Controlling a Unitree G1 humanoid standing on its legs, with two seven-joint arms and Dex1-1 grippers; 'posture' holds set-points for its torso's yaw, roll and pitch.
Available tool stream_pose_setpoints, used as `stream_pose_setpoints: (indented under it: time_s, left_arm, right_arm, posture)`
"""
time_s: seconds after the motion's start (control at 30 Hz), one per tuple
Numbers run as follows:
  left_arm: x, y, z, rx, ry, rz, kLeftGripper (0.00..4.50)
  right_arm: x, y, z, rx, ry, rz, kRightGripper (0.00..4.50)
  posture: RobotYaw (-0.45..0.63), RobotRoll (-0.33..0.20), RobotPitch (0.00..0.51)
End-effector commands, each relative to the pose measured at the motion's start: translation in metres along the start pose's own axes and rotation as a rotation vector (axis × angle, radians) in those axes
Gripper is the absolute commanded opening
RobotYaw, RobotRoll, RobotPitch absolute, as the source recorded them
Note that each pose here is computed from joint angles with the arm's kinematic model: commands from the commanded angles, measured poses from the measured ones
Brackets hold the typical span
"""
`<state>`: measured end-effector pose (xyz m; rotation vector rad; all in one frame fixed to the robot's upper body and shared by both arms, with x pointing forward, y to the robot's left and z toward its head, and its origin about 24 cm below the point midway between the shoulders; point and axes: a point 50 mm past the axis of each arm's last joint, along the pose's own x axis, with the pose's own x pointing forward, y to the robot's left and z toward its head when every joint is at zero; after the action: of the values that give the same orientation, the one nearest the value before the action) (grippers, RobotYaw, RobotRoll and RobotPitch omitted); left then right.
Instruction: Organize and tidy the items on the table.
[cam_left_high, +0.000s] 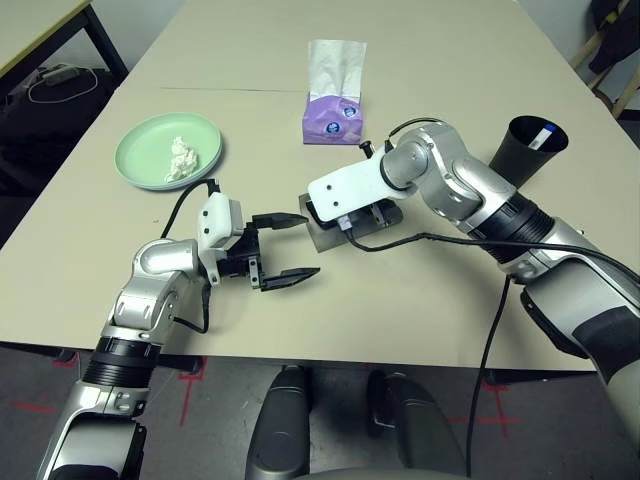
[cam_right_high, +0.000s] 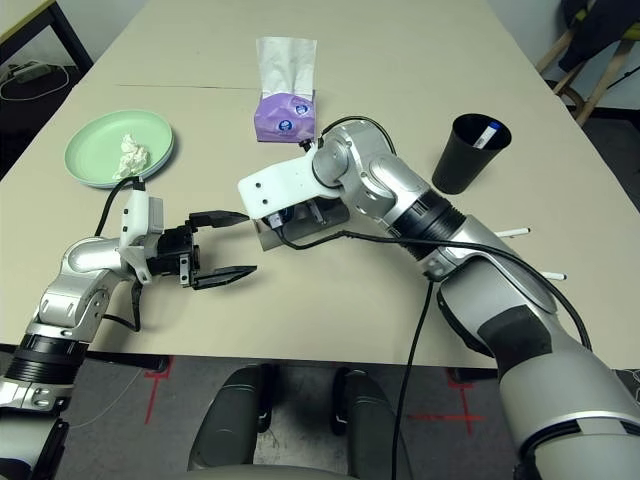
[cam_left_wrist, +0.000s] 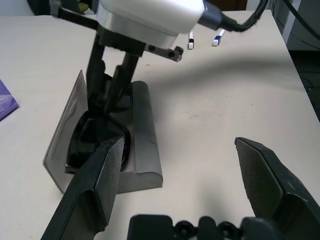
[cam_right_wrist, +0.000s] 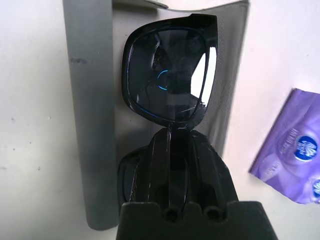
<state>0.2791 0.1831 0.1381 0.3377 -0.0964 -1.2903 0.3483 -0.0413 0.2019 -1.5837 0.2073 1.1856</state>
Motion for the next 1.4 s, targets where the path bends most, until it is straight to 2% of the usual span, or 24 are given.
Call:
stream_pose_setpoints:
  time_s: [0.03,0.37,0.83,1.2,1.23,1.4]
  left_arm:
    - [0.001,-0.002,0.0,0.001,0.002,-0.011,4.5]
    - [0.0,0.0,0.0,0.001,0.005,-0.012,4.5]
    - [0.001,0.004,0.0,0.006,0.007,-0.014,4.5]
    - [0.0,0.007,0.0,0.003,0.009,-0.007,4.5]
    - [0.0,0.008,0.0,0.002,0.011,0.001,4.5]
    - [0.0,0.011,-0.001,0.002,0.022,0.023,4.5]
  right_arm:
    - [0.002,0.004,0.001,0.004,-0.007,0.006,0.36]
    - [0.003,0.008,-0.003,-0.018,0.004,0.005,0.36]
    - [-0.006,0.012,0.004,-0.031,-0.033,0.017,0.36]
    - [-0.013,0.003,-0.001,-0.003,0.007,-0.039,4.28]
    - [-0.015,0.001,-0.002,0.002,0.008,-0.047,4.46]
    - [-0.036,-0.007,-0.005,0.063,-0.041,-0.092,4.46]
  posture:
    - [0.24,0.0,0.168]
    - [0.23,0.0,0.167]
    - [0.21,0.0,0.159]
    - [0.19,0.0,0.153]
    - [0.19,0.0,0.153]
    - [0.19,0.0,0.148]
